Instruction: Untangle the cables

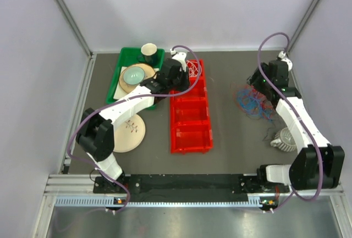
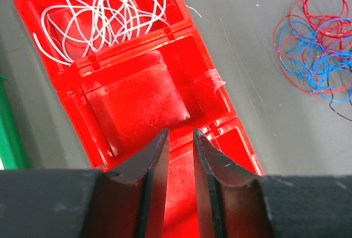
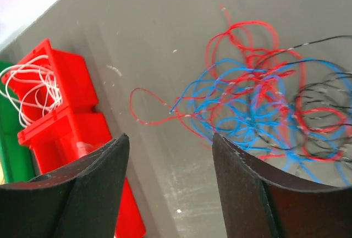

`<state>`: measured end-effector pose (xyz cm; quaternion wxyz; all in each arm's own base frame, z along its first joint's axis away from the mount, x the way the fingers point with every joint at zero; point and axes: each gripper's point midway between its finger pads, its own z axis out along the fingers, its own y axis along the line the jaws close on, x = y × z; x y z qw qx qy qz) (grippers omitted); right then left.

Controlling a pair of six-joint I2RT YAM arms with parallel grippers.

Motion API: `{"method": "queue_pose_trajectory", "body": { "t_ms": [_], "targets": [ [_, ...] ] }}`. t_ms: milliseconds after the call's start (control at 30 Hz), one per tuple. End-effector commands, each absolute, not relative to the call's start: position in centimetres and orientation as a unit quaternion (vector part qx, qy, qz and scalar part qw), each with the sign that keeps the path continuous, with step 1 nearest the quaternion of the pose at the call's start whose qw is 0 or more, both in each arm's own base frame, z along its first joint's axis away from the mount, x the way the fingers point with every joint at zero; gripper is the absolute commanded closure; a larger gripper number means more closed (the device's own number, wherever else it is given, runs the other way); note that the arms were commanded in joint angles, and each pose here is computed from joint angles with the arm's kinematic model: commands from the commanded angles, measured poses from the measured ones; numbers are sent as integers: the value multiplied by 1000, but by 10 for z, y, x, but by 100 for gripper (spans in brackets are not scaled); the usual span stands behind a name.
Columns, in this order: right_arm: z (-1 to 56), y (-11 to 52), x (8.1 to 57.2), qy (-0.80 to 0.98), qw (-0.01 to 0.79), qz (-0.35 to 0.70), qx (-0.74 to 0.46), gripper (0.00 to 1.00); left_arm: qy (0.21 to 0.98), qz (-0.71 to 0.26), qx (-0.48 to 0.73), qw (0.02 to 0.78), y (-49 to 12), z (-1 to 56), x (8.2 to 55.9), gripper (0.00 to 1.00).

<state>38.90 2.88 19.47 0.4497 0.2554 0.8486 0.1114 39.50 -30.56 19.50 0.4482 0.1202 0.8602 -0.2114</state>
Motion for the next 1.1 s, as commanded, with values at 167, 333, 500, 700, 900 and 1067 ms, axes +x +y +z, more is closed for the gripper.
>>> {"method": "queue_pose_trajectory", "body": {
  "t_ms": [167,333,500,700,900,1067],
  "targets": [
    [161,-40,341,828,449,-3,337,26,846,-245,125,457,-314,210,388,70],
    [120,-62,333,814,405,5,417,16,847,-251,123,452,-316,205,387,70],
    [121,-76,356,808,405,5,428,27,850,-262,126,440,-320,200,382,69],
    [111,-97,379,801,402,3,444,32,847,-274,128,438,-324,200,380,69],
    [91,-103,409,810,394,1,434,47,848,-274,128,436,-324,196,380,69],
    [107,-96,420,808,411,25,421,100,850,-270,126,434,-322,193,380,69]
  ]
}}
